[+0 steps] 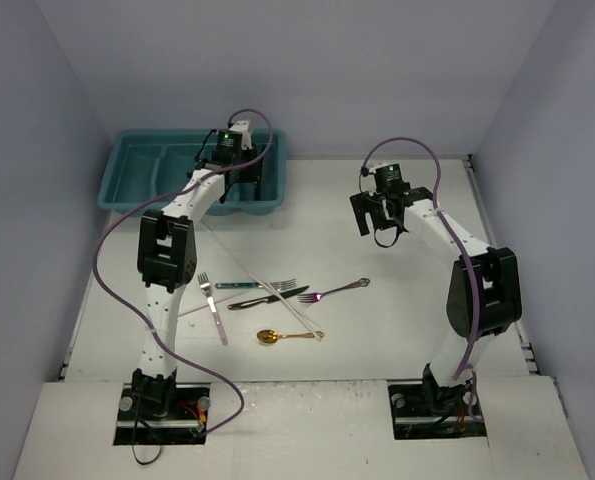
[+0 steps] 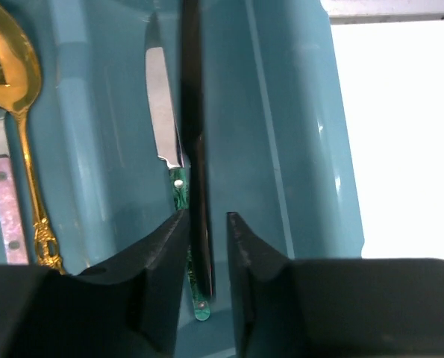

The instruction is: Sort the eating utensils into containers

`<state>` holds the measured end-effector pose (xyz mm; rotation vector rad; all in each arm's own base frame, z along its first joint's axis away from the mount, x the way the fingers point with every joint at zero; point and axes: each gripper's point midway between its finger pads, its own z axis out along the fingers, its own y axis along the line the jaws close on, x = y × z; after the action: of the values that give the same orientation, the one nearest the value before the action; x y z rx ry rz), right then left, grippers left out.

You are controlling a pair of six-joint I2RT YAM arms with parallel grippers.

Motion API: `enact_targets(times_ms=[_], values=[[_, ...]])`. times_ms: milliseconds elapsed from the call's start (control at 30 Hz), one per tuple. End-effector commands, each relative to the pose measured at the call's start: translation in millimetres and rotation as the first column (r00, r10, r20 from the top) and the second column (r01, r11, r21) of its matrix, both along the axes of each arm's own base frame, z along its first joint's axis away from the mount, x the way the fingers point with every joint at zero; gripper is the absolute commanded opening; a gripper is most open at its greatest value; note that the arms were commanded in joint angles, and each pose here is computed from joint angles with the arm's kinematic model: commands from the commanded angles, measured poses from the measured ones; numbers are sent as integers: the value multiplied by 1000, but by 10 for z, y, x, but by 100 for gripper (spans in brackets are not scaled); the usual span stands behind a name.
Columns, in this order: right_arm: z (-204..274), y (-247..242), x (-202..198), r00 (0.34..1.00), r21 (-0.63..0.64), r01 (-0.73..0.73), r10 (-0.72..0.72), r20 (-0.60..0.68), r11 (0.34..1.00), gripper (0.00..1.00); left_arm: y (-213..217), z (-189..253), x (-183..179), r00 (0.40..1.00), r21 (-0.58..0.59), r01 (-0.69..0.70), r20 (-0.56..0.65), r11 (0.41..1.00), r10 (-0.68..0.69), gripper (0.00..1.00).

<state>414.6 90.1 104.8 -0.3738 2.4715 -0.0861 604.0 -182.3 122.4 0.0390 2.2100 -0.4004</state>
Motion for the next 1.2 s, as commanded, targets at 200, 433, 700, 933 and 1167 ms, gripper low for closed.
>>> enact_targets(times_ms=[200,433,700,933,1167], values=[[315,282,60,940,-50,-325,328,96,944,78,-135,861,136,987,-124,54,157,991,-34,43],[524,676,-221,780,-196,-583,611,135,788,71,-179,2009,-291,922,-95,210,350,973,-165,44],[458,549,-435,888,-98,-428,438,137,898,72,9,1399,-1837,767,160,597,171,786,-618,44],[423,364,-594,939,-30,-314,315,140,949,73,613,566,-2723,829,251,554,-80,794,-554,40],[423,181,-657,950,-52,-272,277,146,961,75,1170,218,-3326,974,289,20,-222,957,46,32]])
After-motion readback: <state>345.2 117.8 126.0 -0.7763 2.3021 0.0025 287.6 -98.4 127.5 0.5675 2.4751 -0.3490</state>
